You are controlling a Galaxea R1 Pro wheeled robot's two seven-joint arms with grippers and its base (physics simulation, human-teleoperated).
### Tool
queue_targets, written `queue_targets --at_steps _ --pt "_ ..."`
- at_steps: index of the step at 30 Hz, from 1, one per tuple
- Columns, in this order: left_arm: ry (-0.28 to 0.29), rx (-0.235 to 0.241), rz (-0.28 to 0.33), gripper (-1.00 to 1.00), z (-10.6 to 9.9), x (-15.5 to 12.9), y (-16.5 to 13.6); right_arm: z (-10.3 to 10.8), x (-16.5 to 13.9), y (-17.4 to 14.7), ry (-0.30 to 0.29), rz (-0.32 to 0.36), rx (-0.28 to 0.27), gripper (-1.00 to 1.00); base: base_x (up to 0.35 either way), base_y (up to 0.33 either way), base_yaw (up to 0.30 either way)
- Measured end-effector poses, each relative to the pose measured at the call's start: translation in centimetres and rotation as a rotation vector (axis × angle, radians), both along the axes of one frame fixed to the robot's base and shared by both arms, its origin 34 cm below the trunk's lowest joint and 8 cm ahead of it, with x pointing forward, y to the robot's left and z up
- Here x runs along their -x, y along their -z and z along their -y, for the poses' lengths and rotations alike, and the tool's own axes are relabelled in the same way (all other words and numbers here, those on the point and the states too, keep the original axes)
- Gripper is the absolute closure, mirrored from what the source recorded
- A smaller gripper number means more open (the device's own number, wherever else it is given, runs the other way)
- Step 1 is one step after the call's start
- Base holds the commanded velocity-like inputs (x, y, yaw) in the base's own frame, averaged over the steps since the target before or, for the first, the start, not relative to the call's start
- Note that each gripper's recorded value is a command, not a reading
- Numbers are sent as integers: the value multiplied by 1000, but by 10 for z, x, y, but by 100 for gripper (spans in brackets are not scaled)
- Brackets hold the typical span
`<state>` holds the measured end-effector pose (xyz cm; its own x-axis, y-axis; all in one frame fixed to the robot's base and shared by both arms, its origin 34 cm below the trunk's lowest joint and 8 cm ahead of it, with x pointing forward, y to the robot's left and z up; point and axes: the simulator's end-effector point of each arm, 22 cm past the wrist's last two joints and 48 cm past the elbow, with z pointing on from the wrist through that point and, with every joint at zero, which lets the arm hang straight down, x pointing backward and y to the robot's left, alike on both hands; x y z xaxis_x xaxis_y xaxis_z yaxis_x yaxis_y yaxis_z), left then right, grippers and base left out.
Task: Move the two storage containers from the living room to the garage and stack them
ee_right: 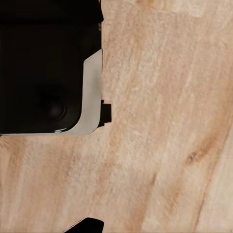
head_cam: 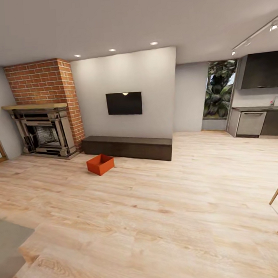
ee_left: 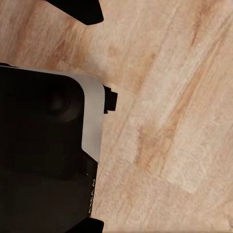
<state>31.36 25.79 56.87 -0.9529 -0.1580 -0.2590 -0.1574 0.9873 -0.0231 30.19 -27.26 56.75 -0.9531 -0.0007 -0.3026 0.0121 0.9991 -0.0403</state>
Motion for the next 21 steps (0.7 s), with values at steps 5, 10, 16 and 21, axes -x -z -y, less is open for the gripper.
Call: queue_targets --at_steps 5,10,16,21 --pt "0 0 0 -100 0 0 0 0 0 0 -1 0 -1 -100 321 -1 0" --pt "0 -1 0 -100 0 0 0 -1 0 0 -2 0 -2 -100 321 0 0" --pt "0 0 -2 -100 0 1 0 -1 0 0 0 0 -2 -100 321 0 0" --pt "0 1 -3 -100 0 1 0 -2 0 0 0 0 -7 -100 321 0 0"
